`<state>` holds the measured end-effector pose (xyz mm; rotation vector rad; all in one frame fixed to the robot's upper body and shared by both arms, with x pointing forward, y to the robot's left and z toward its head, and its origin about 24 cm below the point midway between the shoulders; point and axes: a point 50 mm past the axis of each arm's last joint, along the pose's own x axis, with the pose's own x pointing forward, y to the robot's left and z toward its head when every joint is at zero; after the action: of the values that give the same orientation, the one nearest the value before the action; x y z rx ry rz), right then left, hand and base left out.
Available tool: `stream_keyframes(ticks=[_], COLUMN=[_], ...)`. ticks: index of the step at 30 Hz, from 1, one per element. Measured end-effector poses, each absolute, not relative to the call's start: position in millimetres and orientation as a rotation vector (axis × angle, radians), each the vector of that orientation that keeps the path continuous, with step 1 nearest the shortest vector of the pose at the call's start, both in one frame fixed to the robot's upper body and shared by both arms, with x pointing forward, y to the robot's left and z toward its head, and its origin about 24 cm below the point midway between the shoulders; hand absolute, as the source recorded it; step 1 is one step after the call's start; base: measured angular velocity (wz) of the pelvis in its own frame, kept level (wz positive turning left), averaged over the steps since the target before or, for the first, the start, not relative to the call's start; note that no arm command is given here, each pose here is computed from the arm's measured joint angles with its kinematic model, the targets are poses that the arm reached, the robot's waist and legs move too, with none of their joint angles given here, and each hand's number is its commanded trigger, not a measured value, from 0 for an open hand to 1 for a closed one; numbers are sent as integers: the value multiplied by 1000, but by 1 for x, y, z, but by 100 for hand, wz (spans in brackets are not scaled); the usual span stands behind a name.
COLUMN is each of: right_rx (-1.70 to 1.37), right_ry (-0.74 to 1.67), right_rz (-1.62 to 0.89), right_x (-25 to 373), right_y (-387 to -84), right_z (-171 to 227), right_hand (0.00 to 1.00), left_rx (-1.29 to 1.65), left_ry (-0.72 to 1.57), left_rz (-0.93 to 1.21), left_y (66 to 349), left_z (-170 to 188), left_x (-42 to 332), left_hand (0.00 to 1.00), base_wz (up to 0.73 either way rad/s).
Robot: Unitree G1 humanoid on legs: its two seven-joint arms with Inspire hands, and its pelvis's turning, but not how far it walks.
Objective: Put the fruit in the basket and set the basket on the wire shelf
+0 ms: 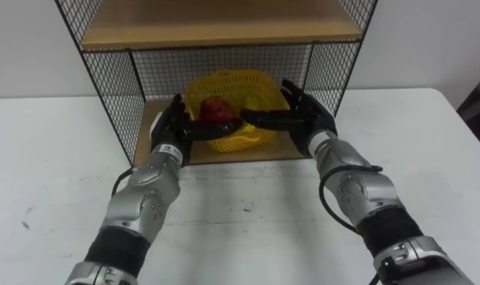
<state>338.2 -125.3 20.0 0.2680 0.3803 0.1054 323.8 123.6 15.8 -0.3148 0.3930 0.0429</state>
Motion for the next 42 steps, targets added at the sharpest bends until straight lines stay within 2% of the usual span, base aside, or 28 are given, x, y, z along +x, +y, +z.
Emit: stream_keyframes(ticks=[13,23,27,36,42], right_rx=[276,162,113,84,82], right_ry=[396,205,199,142,95], right_rz=[93,79,67,75,60], right_x=[337,328,320,306,301], right_y=[-130,-133,-135,-140,-156], right_z=[15,44,40,45,54], right_hand=[0,0,0,0,0], left_rx=[-295,-313,-297,-273,-282], left_ry=[381,178,164,142,52], left_rz=[85,174,175,176,153], left_y=[137,151,151,159,159], left_z=[20,66,67,59,77], left_x=[327,333,332,310,304], left_hand=[0,0,0,0,0], base_wz=[4,0,0,0,-2])
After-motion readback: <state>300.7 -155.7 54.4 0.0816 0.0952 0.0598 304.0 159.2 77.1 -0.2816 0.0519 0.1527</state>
